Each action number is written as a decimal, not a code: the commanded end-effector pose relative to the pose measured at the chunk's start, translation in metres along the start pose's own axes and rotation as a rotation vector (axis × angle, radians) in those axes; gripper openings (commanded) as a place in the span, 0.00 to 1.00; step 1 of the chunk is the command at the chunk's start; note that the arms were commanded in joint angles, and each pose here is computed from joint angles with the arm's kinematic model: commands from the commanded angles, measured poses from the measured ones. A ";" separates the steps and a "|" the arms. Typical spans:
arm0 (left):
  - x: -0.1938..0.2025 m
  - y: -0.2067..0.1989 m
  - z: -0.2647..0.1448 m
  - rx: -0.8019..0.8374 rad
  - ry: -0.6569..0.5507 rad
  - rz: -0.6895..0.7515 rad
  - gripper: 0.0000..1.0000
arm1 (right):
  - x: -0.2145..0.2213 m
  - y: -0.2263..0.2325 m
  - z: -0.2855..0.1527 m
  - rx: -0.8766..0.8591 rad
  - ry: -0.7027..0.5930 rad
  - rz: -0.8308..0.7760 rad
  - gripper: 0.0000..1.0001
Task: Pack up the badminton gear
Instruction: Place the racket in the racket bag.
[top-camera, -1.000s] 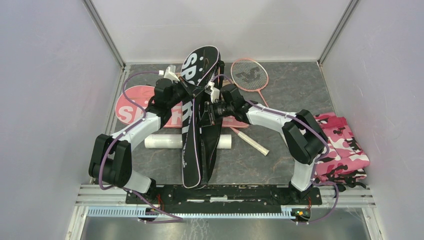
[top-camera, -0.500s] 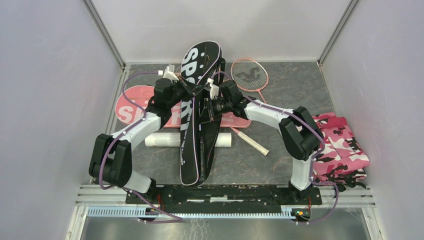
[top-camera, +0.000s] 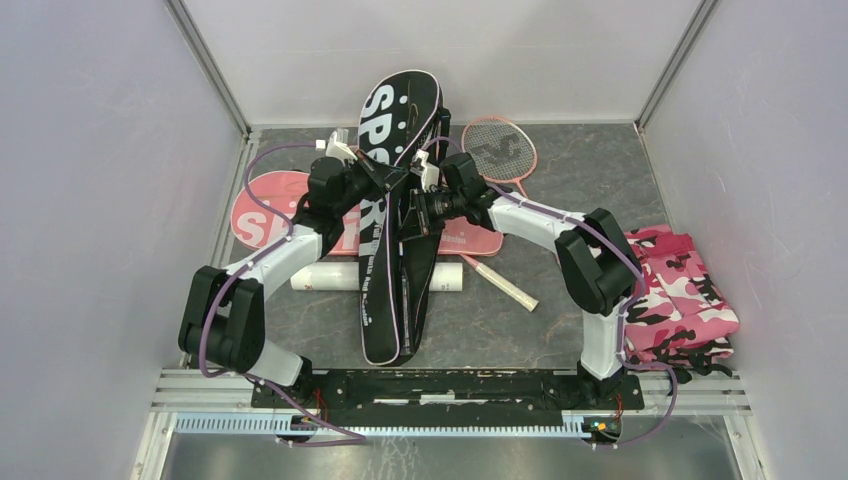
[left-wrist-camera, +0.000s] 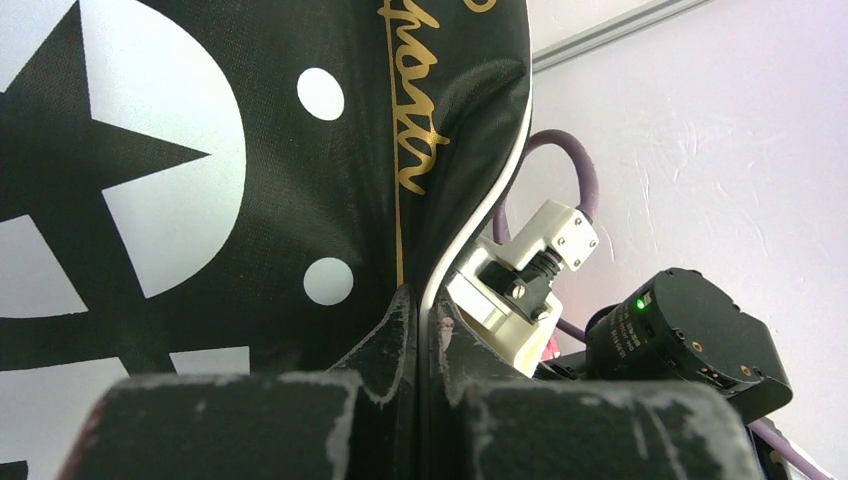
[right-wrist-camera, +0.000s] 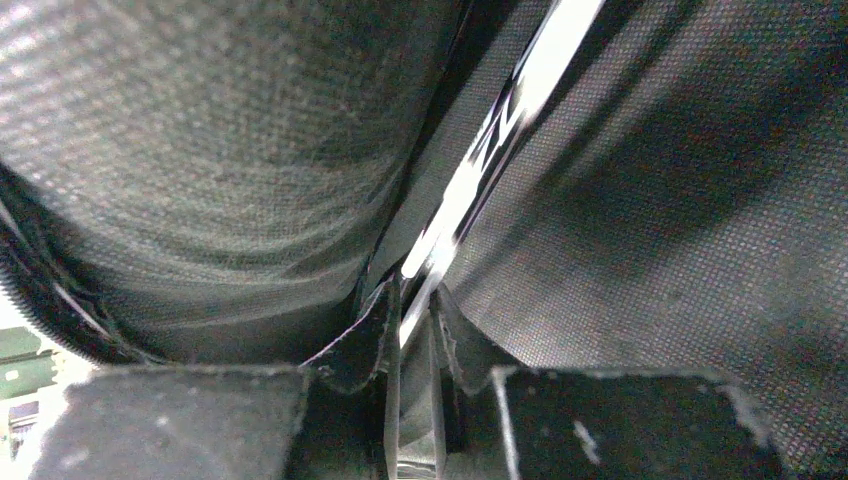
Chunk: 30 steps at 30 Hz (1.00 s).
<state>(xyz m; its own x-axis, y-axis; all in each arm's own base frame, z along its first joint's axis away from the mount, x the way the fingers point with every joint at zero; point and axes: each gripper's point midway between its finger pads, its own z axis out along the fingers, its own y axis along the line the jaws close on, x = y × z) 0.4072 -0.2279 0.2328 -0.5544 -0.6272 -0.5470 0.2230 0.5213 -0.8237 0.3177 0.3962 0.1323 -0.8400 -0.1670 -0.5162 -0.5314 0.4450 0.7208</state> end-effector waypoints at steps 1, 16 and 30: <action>0.019 -0.017 -0.002 0.061 0.073 -0.062 0.02 | -0.058 0.007 -0.004 -0.011 -0.160 -0.121 0.00; 0.022 -0.025 0.002 0.071 0.111 -0.163 0.02 | -0.063 -0.007 0.008 0.004 -0.171 -0.110 0.01; 0.027 -0.028 0.002 0.088 0.134 -0.214 0.02 | -0.074 -0.011 0.018 -0.009 -0.205 -0.082 0.06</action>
<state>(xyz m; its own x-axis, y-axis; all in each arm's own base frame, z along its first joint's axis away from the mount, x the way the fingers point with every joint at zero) 0.4171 -0.2231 0.2217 -0.5602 -0.7091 -0.4282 0.1021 0.4539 -0.8852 0.3291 0.4101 0.1208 -0.8700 -0.1558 -0.4679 -0.4866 0.4250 0.7633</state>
